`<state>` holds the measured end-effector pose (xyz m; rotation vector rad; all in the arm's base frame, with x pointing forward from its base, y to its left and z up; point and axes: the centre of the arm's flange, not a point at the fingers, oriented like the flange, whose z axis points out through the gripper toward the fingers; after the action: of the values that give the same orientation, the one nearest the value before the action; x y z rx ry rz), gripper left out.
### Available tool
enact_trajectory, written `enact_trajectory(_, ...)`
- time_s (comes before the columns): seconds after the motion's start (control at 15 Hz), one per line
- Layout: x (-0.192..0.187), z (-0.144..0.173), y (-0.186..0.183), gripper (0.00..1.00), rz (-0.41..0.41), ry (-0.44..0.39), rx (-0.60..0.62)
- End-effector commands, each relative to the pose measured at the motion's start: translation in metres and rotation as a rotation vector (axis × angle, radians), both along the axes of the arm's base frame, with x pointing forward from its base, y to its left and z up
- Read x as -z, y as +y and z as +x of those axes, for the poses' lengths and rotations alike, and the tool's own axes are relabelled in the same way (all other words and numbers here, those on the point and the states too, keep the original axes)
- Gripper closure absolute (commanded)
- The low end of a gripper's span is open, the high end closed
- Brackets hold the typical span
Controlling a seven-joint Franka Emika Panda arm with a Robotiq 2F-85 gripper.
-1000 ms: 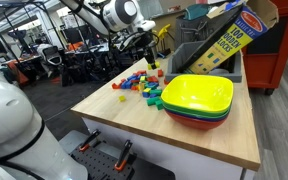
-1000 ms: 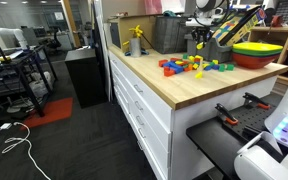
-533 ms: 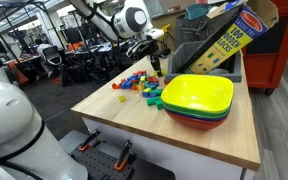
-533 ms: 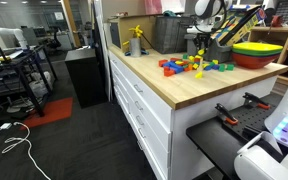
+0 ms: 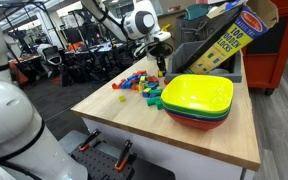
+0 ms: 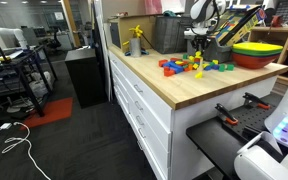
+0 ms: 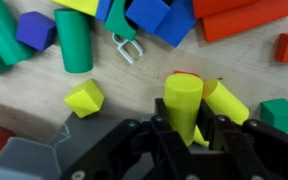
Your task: Pick up the yellow cylindrical block and move it forward and to the left
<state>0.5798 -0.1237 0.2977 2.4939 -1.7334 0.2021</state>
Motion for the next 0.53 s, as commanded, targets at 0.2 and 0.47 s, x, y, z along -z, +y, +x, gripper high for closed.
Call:
enact_trajectory(0.2,0.0027,0.0023,-0.0158,0.92,-0.01,0.081,0.001)
enact_trajectory(0.47,0.0073,0.0004,-0.0076,0.92,-0.008,0.108,-0.006)
